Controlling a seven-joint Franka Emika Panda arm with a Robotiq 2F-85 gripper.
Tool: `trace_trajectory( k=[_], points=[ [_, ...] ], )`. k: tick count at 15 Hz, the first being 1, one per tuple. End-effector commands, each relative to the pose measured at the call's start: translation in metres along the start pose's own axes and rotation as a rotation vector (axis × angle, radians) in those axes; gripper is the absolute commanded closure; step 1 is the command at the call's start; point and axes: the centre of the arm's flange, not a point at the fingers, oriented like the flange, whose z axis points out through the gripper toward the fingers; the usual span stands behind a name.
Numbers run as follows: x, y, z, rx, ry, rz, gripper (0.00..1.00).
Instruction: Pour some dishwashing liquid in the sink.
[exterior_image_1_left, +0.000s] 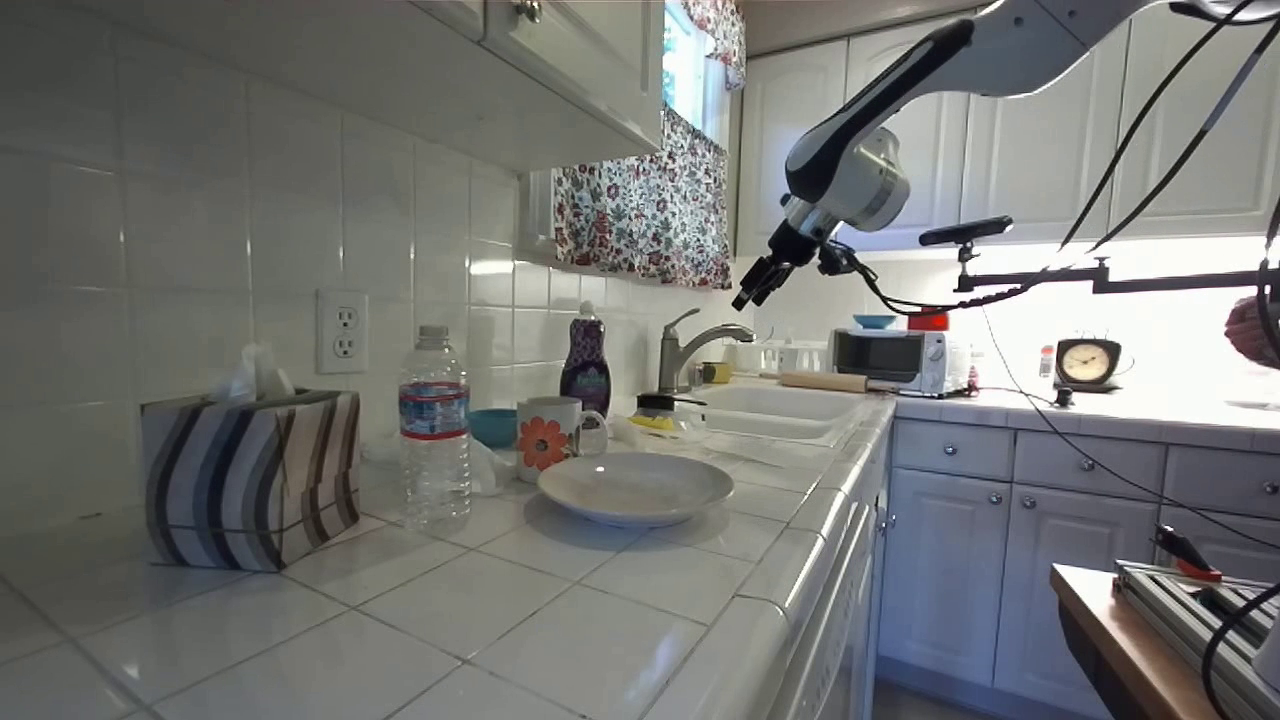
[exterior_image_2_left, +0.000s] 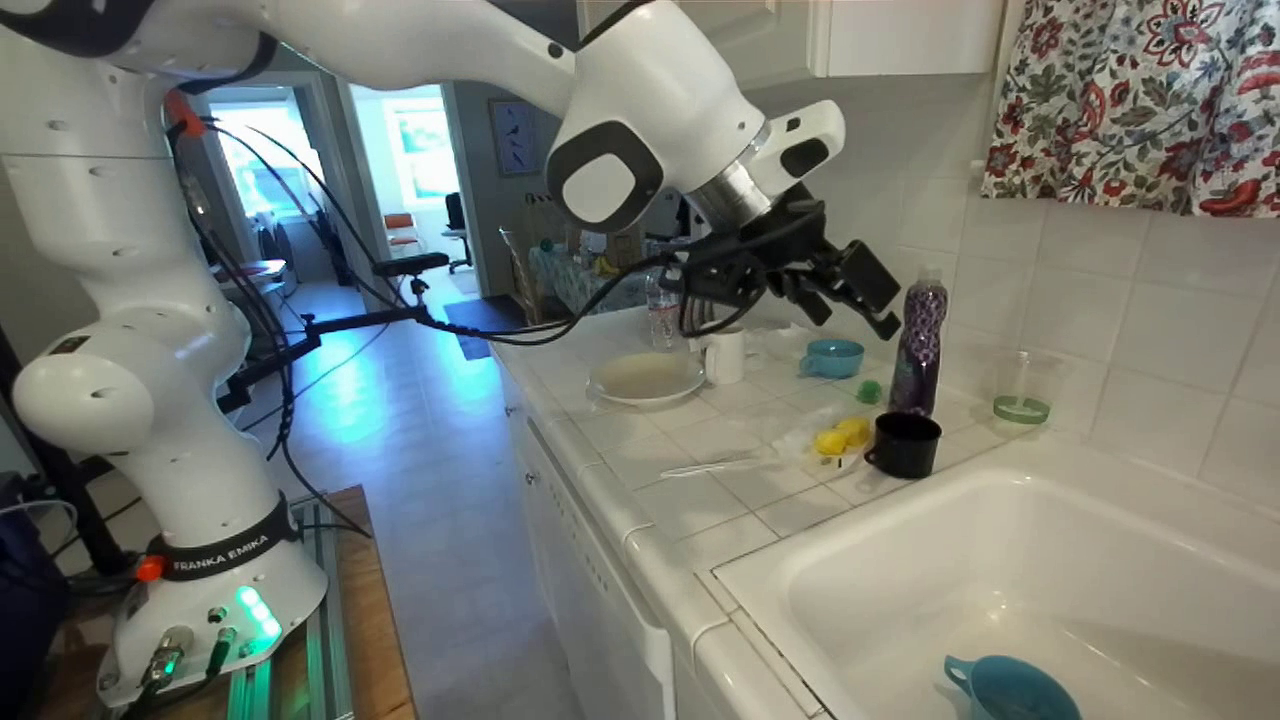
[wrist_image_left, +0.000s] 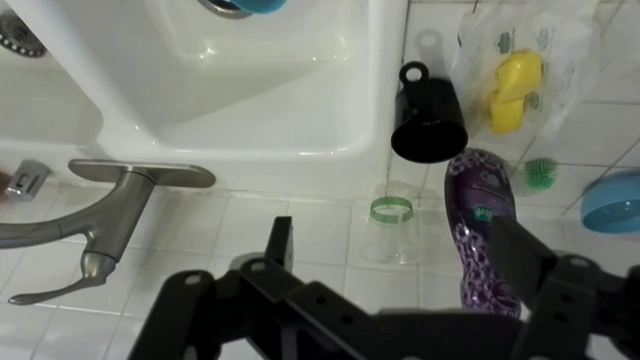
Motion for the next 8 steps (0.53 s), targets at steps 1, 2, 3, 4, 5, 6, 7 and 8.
trace_trajectory(
  k=[1,2,3,4,5,6,7,8],
  points=[
    [0.023,0.04,0.037,0.073,0.099,-0.038,0.0],
    [0.029,0.045,0.042,0.095,0.115,-0.045,0.0],
    [0.034,0.05,0.051,0.122,0.13,-0.054,0.0],
    [0.034,0.055,0.06,0.147,0.136,-0.054,0.0],
    [0.033,0.06,0.069,0.175,0.135,-0.066,0.0],
    [0.03,0.065,0.078,0.203,0.13,-0.083,0.0],
    [0.028,0.068,0.09,0.231,0.12,-0.096,0.0],
    [0.027,0.072,0.098,0.25,0.107,-0.112,0.0]
  ],
)
